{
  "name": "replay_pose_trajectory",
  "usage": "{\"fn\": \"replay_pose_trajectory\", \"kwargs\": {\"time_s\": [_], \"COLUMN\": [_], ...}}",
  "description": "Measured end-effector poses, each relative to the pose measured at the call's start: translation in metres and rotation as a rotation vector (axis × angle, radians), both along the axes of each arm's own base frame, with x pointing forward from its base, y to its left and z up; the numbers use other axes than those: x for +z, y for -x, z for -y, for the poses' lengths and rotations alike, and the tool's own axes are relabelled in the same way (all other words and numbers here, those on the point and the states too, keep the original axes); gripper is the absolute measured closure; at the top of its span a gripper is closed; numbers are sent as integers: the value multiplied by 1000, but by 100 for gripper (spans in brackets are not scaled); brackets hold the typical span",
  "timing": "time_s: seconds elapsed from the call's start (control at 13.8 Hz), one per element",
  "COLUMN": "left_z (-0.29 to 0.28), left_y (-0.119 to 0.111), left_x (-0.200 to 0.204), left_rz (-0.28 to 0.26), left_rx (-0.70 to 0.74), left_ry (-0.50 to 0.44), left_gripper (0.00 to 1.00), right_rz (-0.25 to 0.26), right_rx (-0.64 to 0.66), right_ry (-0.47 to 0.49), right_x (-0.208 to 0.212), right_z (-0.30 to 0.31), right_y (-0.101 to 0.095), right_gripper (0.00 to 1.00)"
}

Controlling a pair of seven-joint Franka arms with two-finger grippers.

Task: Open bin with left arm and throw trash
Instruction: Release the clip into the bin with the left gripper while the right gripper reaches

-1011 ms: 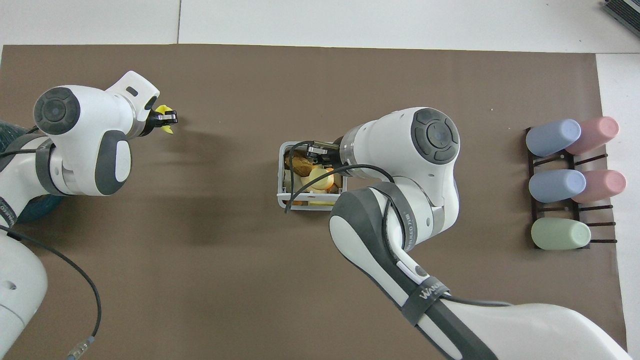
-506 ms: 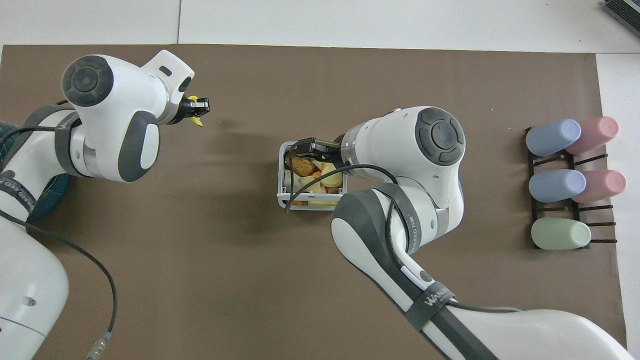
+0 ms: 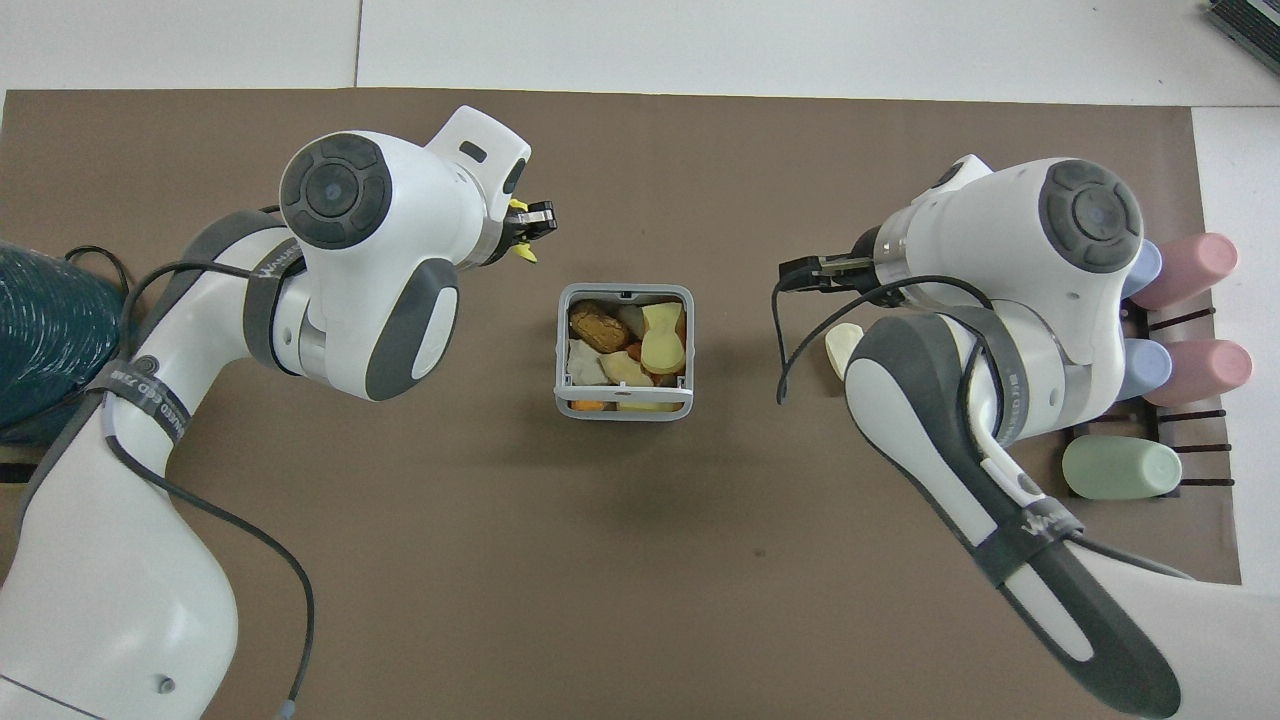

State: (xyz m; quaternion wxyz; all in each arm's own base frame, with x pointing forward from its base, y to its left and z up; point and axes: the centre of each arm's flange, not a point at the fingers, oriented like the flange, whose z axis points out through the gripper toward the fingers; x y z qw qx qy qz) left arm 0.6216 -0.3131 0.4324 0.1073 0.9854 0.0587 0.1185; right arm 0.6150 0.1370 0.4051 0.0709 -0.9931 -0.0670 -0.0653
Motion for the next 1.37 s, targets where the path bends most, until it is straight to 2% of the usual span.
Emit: {"fn": "replay_pose_trajectory", "kwargs": {"time_s": [0.29,0.51,0.72,0.87,0.94,1.08,1.23,1.37], "left_z": [61,90,97,94,92,89,80,51], "left_y": [47,71,78,79,80,80,77,69], "left_x": [9,13,12,10,12,18,30,48], "left_rz": [-83,-103,-110,-137,-144,-142,-132,-152], "left_rx": [-69,-99,-111,-110,-109,-105,-92,-93], "left_ry": [-10,-16,-21,-40,-46,-47,-47,-112], "left_gripper": [93,89,58,35,19,0,0,0], "right_rz": [-79,-74,-35,-15,-17,-19,-15,-33], "right_rx": [230,260,265,262,263,261,251,211], "right_ry": [45,52,57,57,57,57,55,49], "right_x": [-60,-86,-98,-100,-102,-103,-100,-90], "right_z": [40,33,32,32,31,31,31,29], "right_y": [27,43,49,48,48,48,46,41], "right_gripper": [0,0,0,6,19,44,65,77]}}
